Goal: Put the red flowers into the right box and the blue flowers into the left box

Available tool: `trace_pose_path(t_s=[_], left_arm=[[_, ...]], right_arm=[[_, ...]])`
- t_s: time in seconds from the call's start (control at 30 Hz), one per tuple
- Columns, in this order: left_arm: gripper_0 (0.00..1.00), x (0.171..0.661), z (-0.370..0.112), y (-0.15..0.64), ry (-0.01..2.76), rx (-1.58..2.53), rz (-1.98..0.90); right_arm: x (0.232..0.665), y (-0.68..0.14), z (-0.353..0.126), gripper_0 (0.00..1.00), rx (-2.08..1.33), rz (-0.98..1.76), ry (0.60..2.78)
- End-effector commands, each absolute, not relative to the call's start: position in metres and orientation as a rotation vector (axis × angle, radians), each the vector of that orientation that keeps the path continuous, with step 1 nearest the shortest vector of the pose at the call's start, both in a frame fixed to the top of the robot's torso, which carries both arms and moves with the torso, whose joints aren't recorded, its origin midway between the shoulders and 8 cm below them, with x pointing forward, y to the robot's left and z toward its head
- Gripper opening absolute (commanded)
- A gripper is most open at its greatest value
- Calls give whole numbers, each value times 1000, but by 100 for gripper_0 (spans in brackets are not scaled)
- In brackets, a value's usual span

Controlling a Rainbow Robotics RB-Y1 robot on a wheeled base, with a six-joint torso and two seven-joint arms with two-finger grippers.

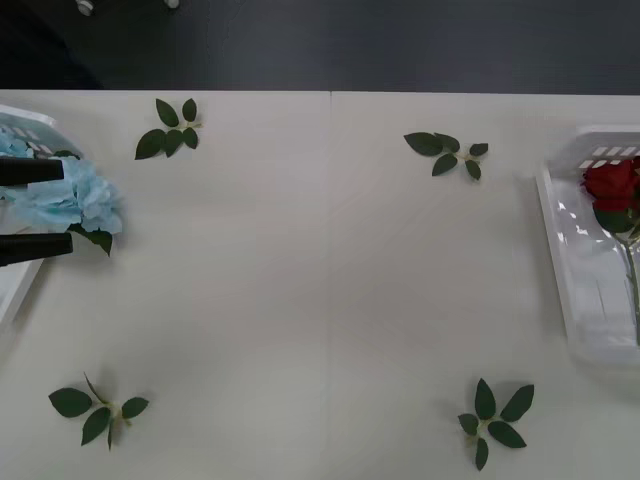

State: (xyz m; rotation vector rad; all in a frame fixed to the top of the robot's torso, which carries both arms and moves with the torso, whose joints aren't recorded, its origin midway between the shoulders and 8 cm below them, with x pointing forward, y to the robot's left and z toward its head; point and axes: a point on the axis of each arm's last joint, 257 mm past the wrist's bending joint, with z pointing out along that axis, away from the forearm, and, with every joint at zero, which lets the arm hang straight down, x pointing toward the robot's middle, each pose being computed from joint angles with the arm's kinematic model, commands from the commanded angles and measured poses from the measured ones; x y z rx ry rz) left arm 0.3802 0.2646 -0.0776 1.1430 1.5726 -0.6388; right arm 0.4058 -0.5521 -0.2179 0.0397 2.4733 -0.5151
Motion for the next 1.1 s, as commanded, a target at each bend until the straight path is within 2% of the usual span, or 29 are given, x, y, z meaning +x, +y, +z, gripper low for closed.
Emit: trace_pose_path(t_s=[0.03,0.43,0.57,0.6,0.63,0.67,0.7,0.73,0.8,1.1], left_arm=[[100,376,-83,280,1580,1203,-548],[100,373,-88,309,1681,1276,-450],[100,373,-90,318,1715,1298,-413],[100,373,-91,320,1722,1299,-408],[100,373,-93,320,1730,1303,-405],[100,372,-95,320,1735,1308,-405],[100,372,-96,321,1741,1311,-405],[100,372,-98,321,1747,1314,-403],[100,371,-101,321,1757,1322,-404],[100,371,-116,316,1794,1360,-407]], right_arm=[[413,-556,-207,0,0,-559,2446],[398,-565,-236,0,157,-565,2459],[395,-574,-242,2,204,-644,2426],[394,-577,-243,9,218,-659,2417],[394,-578,-243,29,234,-665,2406],[395,-578,-244,29,244,-661,2397],[395,-578,-244,65,245,-659,2396],[395,-578,-244,73,247,-658,2395],[395,-580,-243,77,246,-670,2392],[395,-584,-241,77,233,-691,2377]])
